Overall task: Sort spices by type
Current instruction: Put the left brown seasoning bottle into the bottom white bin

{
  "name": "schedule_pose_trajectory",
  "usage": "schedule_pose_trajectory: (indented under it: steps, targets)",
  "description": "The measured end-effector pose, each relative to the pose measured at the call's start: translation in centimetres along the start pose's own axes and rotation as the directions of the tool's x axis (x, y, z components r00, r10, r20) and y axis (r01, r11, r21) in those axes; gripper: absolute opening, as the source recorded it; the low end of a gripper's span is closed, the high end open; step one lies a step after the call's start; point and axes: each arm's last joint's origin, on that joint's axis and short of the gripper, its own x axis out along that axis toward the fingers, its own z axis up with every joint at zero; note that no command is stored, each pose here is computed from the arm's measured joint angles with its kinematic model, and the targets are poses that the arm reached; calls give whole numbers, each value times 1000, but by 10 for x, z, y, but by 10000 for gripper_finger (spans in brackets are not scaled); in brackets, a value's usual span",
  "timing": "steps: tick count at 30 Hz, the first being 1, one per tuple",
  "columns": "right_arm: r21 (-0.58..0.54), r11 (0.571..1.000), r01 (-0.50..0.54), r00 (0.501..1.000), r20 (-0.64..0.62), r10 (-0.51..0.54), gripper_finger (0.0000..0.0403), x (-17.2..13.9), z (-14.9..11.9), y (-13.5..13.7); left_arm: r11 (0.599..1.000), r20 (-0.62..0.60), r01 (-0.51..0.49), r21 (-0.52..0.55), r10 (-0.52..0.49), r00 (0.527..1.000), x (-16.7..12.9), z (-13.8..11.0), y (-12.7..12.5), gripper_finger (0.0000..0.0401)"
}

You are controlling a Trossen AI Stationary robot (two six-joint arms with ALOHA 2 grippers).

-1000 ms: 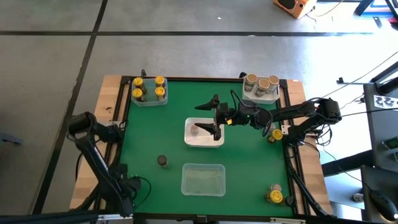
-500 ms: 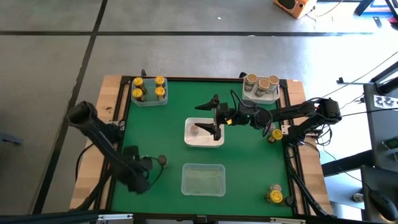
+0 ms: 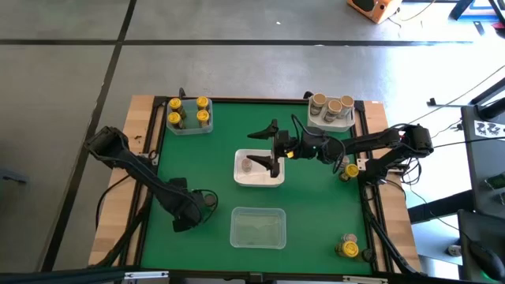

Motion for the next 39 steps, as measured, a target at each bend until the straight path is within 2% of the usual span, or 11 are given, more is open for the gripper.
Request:
schedule_pose_trajectory:
  steps: [9, 18, 25, 30, 39]
  targets:
    - [0, 1000, 0, 1000, -1, 0, 333, 0, 0, 0, 1000, 13, -14, 22, 14, 1000, 2, -2, 0, 222]
    - [0, 1000, 4, 1000, 0, -4, 333, 0, 0, 0, 999, 11, -31, 32, 30, 999, -6, -3, -2, 227]
    - [0, 1000, 3, 1000, -1, -3, 333, 0, 0, 0, 1000, 98, -19, -10, 20, 995, -20, -12, -3, 228]
    - [0, 1000, 3, 1000, 0, -3, 333, 0, 0, 0, 998, 118, -1, -57, 7, 993, -26, -15, -1, 228]
    - [0, 1000, 2, 1000, -1, -2, 333, 0, 0, 0, 999, 187, 32, -15, -29, 982, -38, -40, -10, 228]
